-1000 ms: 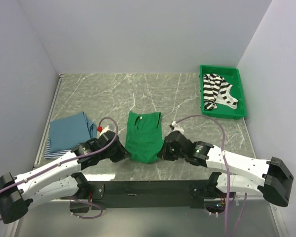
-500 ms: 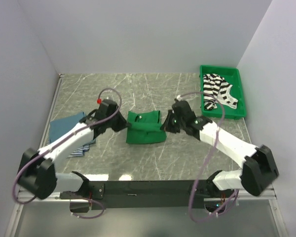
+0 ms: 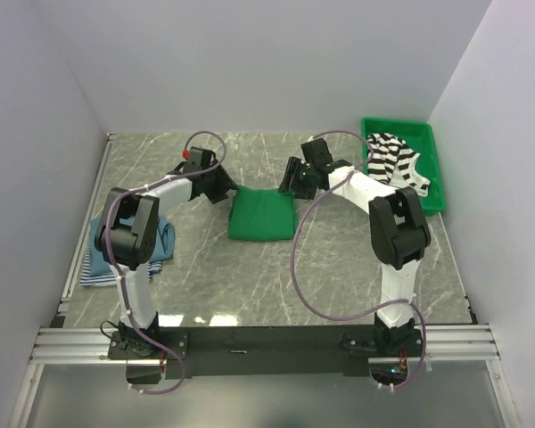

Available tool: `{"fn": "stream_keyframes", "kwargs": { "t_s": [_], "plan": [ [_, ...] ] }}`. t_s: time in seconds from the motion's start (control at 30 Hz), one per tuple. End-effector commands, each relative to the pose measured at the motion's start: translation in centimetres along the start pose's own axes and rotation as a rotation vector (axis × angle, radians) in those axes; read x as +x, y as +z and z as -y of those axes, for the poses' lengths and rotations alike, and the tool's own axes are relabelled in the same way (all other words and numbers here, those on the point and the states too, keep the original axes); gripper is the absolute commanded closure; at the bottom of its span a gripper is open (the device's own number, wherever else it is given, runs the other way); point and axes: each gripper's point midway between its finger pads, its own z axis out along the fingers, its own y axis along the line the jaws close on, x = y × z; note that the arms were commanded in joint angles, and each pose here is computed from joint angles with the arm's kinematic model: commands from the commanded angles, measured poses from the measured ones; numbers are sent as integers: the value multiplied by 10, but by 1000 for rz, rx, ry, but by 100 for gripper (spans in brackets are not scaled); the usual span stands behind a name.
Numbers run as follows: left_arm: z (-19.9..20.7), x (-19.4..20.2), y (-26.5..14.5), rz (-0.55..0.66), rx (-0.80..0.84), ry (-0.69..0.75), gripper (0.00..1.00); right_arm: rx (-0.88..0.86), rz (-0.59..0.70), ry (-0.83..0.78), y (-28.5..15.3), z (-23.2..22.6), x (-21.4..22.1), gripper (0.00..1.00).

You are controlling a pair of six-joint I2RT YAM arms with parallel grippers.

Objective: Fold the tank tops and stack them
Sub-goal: Fold the tank top

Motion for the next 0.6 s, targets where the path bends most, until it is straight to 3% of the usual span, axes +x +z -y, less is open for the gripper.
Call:
{"fn": "stream_keyframes", "kwargs": {
  "t_s": [0.0, 0.17, 0.27, 0.37, 0.57],
  "plan": [
    [41, -43, -25, 105, 115, 47, 44, 2, 74, -50, -10, -9, -31, 34],
    [26, -50, -62, 187, 26, 27, 42, 79, 171, -72, -43, -3, -42, 33],
    [6, -30, -71, 149, -20, 17, 42, 147, 205, -113, -61, -3, -29, 34],
    [0, -8, -79, 121, 22, 36, 35, 142, 208, -146, -67, -14, -8, 36],
    [-19, 23, -83, 37, 30, 91, 32, 155, 138, -186, -45, -12, 30, 46]
  ]
}}
